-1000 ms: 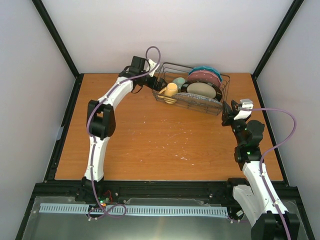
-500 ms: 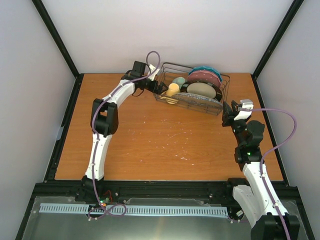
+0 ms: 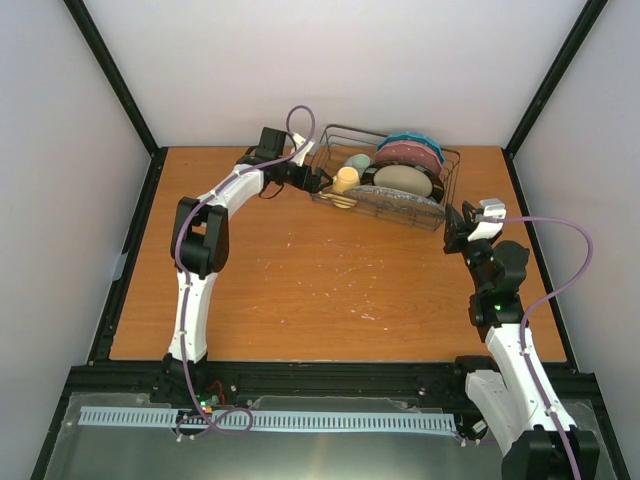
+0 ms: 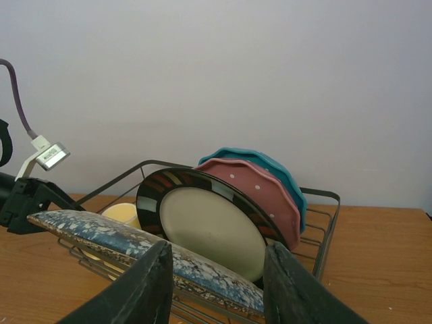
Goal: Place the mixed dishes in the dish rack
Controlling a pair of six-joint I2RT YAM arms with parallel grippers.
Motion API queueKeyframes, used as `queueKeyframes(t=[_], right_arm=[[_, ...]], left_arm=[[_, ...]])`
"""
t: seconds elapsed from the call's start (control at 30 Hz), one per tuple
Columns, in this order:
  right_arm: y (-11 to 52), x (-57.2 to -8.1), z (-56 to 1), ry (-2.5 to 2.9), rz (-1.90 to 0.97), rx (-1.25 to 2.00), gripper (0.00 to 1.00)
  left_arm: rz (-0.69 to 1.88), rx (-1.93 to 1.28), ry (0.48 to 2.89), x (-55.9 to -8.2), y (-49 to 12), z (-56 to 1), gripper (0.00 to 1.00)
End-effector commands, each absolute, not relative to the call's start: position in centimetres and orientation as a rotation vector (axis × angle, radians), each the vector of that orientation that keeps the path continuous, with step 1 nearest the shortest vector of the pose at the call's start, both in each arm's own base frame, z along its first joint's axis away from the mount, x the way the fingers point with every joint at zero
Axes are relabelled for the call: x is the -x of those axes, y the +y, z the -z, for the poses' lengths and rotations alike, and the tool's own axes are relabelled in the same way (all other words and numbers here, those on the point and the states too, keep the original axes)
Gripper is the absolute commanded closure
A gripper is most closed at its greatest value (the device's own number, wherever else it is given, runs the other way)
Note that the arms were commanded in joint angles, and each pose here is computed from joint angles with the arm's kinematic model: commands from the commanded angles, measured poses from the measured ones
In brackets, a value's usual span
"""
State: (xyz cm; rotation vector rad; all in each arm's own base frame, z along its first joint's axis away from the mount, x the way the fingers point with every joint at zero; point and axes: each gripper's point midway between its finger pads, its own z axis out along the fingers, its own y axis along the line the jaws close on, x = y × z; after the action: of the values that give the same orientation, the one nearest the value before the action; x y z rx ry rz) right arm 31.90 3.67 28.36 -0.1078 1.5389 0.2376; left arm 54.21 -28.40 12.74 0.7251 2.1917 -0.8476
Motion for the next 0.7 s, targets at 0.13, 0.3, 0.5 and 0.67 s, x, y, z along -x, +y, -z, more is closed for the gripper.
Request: queueKeyframes(t=[0.13, 0.3, 0.5, 0.67], right_arm=[[3.9, -31.3, -30.2, 1.488, -0.231, 0.129, 0.62], [3.6, -31.0, -30.4, 1.483, -0.215, 0.113, 0.62], [3.3, -30.6, -30.8, 1.474, -0.203, 0.096, 0.62], [2.9, -29.9, -31.2, 1.454, -0.186, 0.079, 0.61]], left_arm=[[0.985, -0.79, 2.102, -52.7, -30.0, -16.3, 0.17], [1.028, -0.784, 2.155, -50.6, -29.6, -14.8, 0.42], [1.031, -0.773, 2.198, -47.1, -28.4, -13.4, 0.44], [1.04, -0.751, 2.212, -44.9, -27.6, -13.5, 0.45]])
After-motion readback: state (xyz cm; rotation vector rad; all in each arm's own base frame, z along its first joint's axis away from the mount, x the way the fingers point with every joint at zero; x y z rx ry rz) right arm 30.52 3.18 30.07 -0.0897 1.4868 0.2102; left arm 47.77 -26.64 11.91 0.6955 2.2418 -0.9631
